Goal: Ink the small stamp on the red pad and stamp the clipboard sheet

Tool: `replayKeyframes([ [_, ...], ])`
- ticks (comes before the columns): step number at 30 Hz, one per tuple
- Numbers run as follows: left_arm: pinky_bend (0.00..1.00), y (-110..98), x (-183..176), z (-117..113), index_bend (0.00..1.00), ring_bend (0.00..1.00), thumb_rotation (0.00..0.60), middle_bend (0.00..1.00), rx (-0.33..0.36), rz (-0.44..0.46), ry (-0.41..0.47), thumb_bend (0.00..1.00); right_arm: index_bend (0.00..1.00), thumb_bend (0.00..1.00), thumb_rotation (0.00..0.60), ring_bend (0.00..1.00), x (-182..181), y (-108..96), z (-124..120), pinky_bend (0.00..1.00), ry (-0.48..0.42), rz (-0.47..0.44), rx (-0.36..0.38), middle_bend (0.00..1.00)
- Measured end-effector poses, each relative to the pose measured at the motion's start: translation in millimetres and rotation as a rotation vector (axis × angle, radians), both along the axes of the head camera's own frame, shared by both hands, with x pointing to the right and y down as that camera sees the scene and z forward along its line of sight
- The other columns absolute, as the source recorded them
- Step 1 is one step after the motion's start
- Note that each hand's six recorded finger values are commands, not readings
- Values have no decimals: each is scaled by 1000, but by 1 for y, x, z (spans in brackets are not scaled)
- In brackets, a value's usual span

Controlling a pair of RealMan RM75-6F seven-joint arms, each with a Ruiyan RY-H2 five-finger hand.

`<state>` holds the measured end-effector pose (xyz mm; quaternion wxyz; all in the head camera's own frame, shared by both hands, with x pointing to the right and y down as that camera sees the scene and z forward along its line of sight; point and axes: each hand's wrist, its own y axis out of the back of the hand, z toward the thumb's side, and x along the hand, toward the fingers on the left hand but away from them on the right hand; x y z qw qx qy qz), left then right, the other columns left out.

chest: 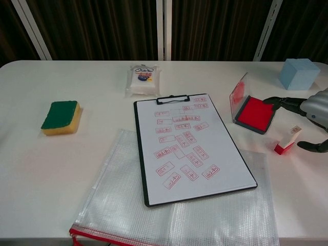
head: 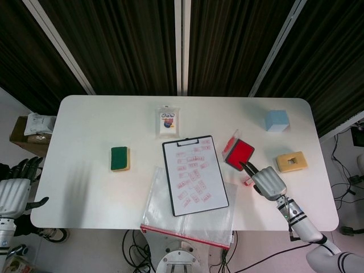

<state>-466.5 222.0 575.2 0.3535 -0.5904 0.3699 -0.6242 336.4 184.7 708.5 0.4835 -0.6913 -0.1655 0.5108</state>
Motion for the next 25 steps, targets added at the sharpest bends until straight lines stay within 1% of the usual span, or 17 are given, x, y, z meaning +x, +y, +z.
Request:
replayKeyframes([
  [2, 164, 0, -1, -2, 35, 60, 600, 60, 4, -2, -2, 0, 14, 174, 600, 770, 6, 0, -11, 1000, -4, 9, 21, 143],
  [5, 164, 0, -2, -4, 35, 60, 600, 60, 11, -5, -4, 0, 14, 157, 600, 759, 20, -2, -36, 992, -9, 37, 61, 145],
  [6, 164, 0, -2, -5, 35, 60, 600, 60, 13, -6, -4, 0, 14, 154, 600, 738, 27, -2, -48, 978, -11, 54, 77, 145],
  [7, 165, 0, -3, -6, 35, 60, 600, 60, 16, -7, -5, 0, 11, 153, 600, 676, 32, -2, -56, 943, -13, 69, 89, 142],
  [8, 165, 0, -3, -7, 35, 60, 600, 60, 19, -8, -4, 0, 7, 152, 600, 545, 37, -3, -65, 859, -17, 87, 101, 129],
  [9, 165, 0, -3, -8, 35, 61, 600, 58, 23, -9, -4, 0, 4, 152, 600, 363, 46, -2, -78, 704, -22, 118, 116, 102],
  [10, 165, 0, -3, -9, 35, 61, 600, 55, 28, -10, -3, 0, 0, 151, 600, 161, 52, -2, -87, 444, -26, 143, 130, 59],
  [11, 165, 0, -2, -9, 35, 61, 600, 53, 31, -10, -2, 0, 0, 151, 600, 43, 59, -1, -96, 238, -29, 169, 146, 27],
  [12, 165, 0, -2, -9, 35, 61, 600, 51, 35, -9, -1, 0, 0, 151, 600, 0, 67, 0, -105, 88, -27, 203, 175, 6],
  [13, 164, 0, -1, -10, 35, 61, 600, 50, 38, -6, 1, 0, 0, 151, 600, 0, 73, 0, -112, 9, -21, 232, 201, 0],
  [15, 164, -1, 0, -11, 35, 61, 600, 49, 47, 0, 2, 0, 0, 151, 600, 0, 89, 1, -124, 0, -5, 313, 262, 0],
  [17, 164, -3, 1, -12, 34, 61, 600, 49, 59, 8, 4, 0, 0, 151, 600, 0, 103, 2, -131, 0, 2, 390, 292, 0],
  [18, 164, -4, 2, -13, 34, 60, 600, 49, 63, 12, 5, 0, 0, 151, 600, 0, 112, 2, -132, 0, 5, 444, 301, 0],
  [21, 164, -5, 2, -15, 35, 60, 600, 49, 78, 22, 6, 0, 0, 149, 600, 0, 132, 6, -133, 0, 16, 562, 309, 0],
  [24, 164, -5, 0, -15, 35, 60, 600, 49, 85, 19, 9, 0, 0, 150, 600, 0, 142, 14, -129, 0, 18, 638, 288, 0],
  [25, 164, -5, -1, -15, 35, 60, 600, 49, 86, 16, 12, 0, 0, 150, 600, 0, 143, 16, -127, 0, 17, 651, 281, 0],
])
